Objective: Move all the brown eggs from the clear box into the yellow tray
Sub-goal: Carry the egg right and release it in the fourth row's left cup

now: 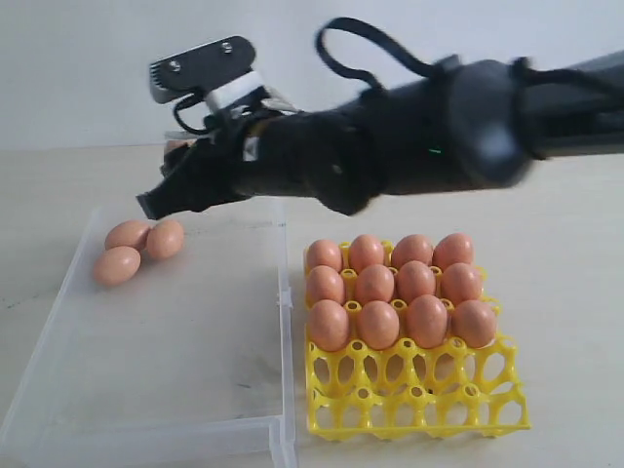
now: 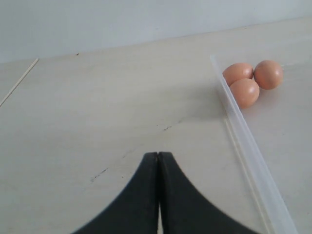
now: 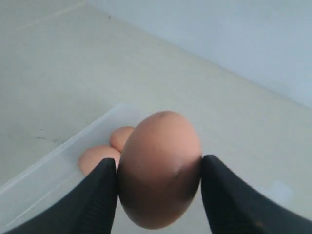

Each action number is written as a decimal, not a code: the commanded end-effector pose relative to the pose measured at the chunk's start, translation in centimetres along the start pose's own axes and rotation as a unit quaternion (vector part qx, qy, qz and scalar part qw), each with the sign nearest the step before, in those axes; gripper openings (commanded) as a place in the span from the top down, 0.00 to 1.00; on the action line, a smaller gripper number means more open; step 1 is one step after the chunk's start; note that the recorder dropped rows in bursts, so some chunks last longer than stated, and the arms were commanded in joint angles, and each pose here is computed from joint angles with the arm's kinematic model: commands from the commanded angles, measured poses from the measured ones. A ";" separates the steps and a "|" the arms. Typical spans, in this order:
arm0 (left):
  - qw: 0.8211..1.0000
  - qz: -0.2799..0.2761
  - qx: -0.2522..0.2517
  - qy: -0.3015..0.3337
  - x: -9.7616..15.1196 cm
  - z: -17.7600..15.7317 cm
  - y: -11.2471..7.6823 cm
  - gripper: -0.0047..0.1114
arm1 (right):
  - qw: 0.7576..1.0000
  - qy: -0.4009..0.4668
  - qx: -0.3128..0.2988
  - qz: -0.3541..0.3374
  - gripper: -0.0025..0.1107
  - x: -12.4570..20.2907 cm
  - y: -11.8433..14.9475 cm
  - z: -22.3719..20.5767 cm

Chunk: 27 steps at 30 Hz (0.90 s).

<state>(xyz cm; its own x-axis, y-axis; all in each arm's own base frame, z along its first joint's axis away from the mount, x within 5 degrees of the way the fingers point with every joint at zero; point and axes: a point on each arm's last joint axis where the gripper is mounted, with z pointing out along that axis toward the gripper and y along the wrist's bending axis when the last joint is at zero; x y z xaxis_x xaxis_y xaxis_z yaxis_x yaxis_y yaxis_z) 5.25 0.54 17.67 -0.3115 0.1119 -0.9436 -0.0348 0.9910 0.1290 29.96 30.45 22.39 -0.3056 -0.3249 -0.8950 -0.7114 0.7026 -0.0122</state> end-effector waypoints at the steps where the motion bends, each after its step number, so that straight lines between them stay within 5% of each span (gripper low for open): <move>1: 1.000 -0.003 0.003 -0.010 -0.2 -0.1 0.0 0.96 | 0.994 -0.079 0.070 -0.026 0.98 4.3 -1.3 -9.2; 9: 1.000 -0.003 0.003 -0.010 -0.2 -0.1 0.0 0.96 | 0.997 -0.029 0.050 0.044 0.98 13.1 -0.8 -13.9; 27: 1.000 -0.003 0.003 -0.010 -0.2 -0.1 0.0 0.96 | 0.998 0.022 0.017 0.057 0.98 16.5 -0.1 -12.1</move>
<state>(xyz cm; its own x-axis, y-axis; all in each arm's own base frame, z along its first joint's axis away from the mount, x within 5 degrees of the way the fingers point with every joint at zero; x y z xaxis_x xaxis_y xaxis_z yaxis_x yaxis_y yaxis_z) 5.25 0.54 17.67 -0.3115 0.1119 -0.9436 -0.0348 0.9910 0.1290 17.30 17.18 13.11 -0.4350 -0.2807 -0.8556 -0.6392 0.7655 0.0739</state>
